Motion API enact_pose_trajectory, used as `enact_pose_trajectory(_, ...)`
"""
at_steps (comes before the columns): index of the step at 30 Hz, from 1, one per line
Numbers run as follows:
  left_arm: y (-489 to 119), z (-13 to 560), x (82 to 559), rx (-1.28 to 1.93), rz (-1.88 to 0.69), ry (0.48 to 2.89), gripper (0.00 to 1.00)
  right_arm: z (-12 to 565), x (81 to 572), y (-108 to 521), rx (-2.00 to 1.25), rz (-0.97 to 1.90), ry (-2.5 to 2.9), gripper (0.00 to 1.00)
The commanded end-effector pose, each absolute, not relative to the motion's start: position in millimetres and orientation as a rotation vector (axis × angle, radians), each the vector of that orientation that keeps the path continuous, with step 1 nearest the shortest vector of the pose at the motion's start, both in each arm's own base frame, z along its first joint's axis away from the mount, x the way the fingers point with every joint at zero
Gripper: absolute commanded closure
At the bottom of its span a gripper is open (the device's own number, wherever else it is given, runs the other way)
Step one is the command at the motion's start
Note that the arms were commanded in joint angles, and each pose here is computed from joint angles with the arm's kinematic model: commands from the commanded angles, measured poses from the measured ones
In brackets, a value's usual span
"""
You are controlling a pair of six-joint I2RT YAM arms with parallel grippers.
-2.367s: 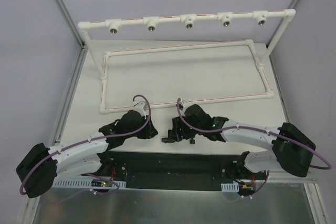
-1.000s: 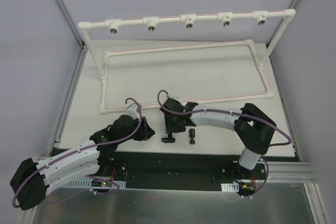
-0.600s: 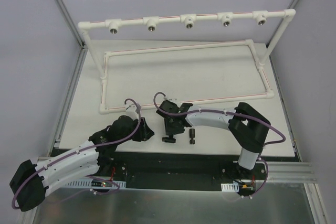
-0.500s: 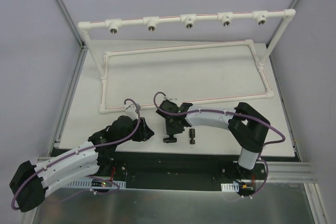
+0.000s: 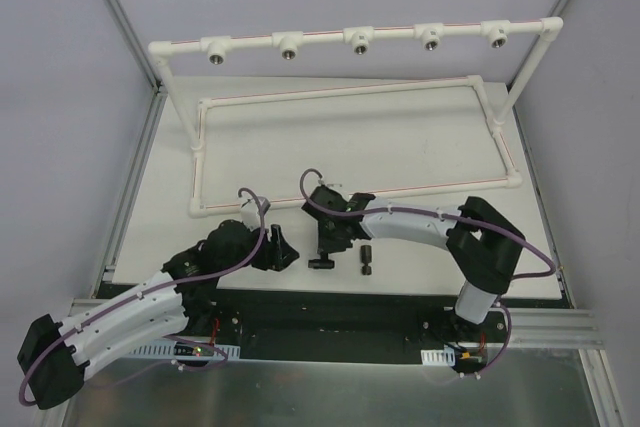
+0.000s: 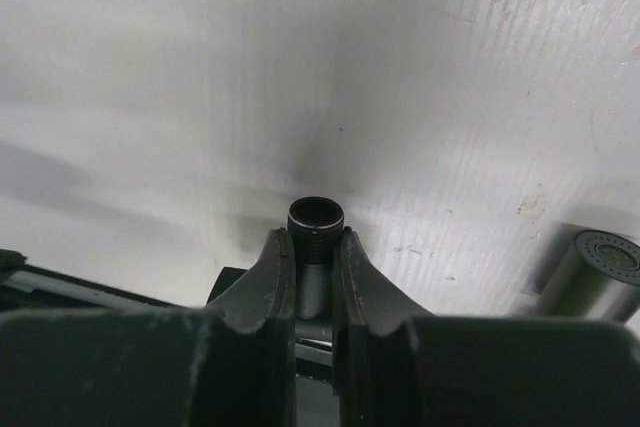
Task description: Install the water faucets
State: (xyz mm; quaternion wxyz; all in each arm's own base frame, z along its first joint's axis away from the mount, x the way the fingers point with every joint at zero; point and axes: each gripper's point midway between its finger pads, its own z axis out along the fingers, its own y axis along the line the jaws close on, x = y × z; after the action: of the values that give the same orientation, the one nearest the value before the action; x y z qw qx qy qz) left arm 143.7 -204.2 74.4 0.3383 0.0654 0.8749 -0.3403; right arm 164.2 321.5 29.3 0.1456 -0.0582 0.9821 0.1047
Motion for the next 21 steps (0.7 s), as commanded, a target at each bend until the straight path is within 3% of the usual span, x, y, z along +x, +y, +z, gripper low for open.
enact_pose_trajectory(1,-227,130,143,0.290,-1.046,2.117,0.39,79,175,338,-0.072,0.531,2.758,1.00)
enact_pose_trajectory(11,-242,168,143,0.202,-1.199,2.071,0.38,151,182,350,0.006,0.836,2.581,1.00)
enact_pose_trajectory(21,-251,179,154,0.035,-1.306,2.002,0.37,171,177,350,0.020,0.944,2.522,1.00)
